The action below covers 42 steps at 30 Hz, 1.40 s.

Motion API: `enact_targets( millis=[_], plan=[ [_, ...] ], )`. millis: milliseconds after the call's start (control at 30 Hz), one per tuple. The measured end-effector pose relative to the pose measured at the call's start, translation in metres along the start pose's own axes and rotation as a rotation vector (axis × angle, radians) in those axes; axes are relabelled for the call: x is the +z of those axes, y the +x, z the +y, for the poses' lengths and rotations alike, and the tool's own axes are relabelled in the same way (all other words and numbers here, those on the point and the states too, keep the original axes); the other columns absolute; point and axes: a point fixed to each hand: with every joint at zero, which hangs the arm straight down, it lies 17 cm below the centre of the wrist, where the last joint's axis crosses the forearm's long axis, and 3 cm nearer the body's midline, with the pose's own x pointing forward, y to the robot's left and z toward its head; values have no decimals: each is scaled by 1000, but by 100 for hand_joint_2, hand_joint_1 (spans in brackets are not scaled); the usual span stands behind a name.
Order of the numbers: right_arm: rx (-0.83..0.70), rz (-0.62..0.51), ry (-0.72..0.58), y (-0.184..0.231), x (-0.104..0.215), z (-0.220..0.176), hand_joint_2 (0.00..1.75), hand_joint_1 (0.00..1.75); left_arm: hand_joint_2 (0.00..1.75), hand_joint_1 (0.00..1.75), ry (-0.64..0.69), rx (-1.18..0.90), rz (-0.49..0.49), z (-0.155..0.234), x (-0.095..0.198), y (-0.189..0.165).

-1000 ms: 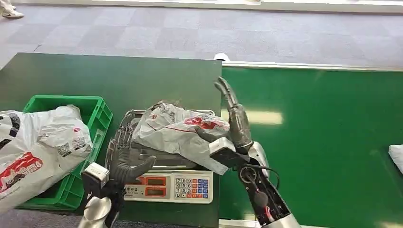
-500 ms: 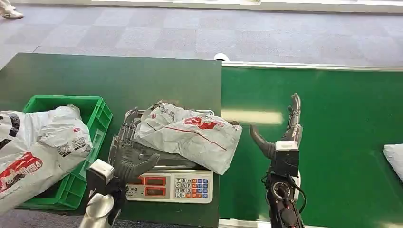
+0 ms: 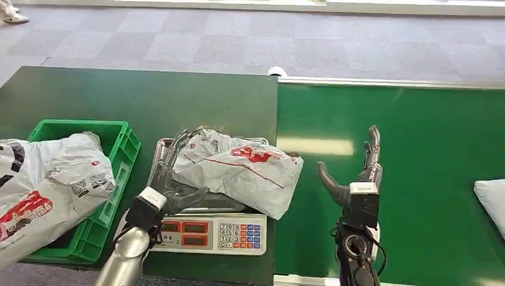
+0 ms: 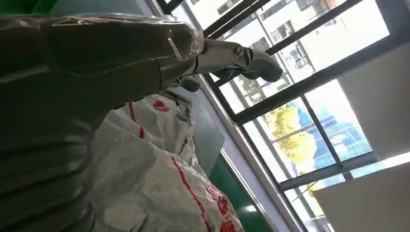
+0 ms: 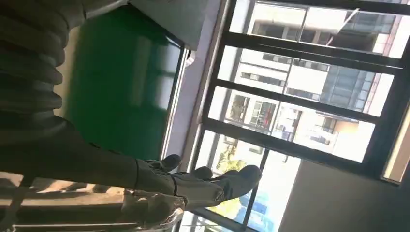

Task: Moved the parcel from conveyor to table for the left to box.

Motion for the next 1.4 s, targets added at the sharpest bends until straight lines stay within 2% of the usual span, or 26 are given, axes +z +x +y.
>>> enact_targets(
  millis=[100, 200, 433, 533, 667, 967, 1200, 1400],
  plan=[
    [1, 1, 4, 0, 1, 1, 175, 0, 175, 0, -26, -28, -1, -4, 0, -2],
    [-4, -1, 23, 0, 1, 4, 175, 0, 175, 0, -111, -86, -21, -14, -4, -4],
    [-9, 0, 37, -1, 2, 4, 175, 0, 175, 0, -267, -165, -60, -28, -27, -11],
    [-5, 0, 44, -1, 2, 5, 175, 0, 175, 0, -365, -209, -29, -38, -32, -26],
    [2, 5, 49, -3, 2, 4, 175, 0, 175, 0, -528, -310, 32, -60, -25, -55],
    [21, 26, 54, -9, 4, 0, 175, 0, 175, 0, -673, -470, 85, -65, -26, -94],
    [33, 45, 43, -15, 10, -7, 175, 0, 175, 0, -849, -603, 217, -68, -16, -134],
    [39, 54, 40, -18, 14, -10, 175, 0, 175, 0, -880, -680, 234, -64, -21, -145]
  ],
)
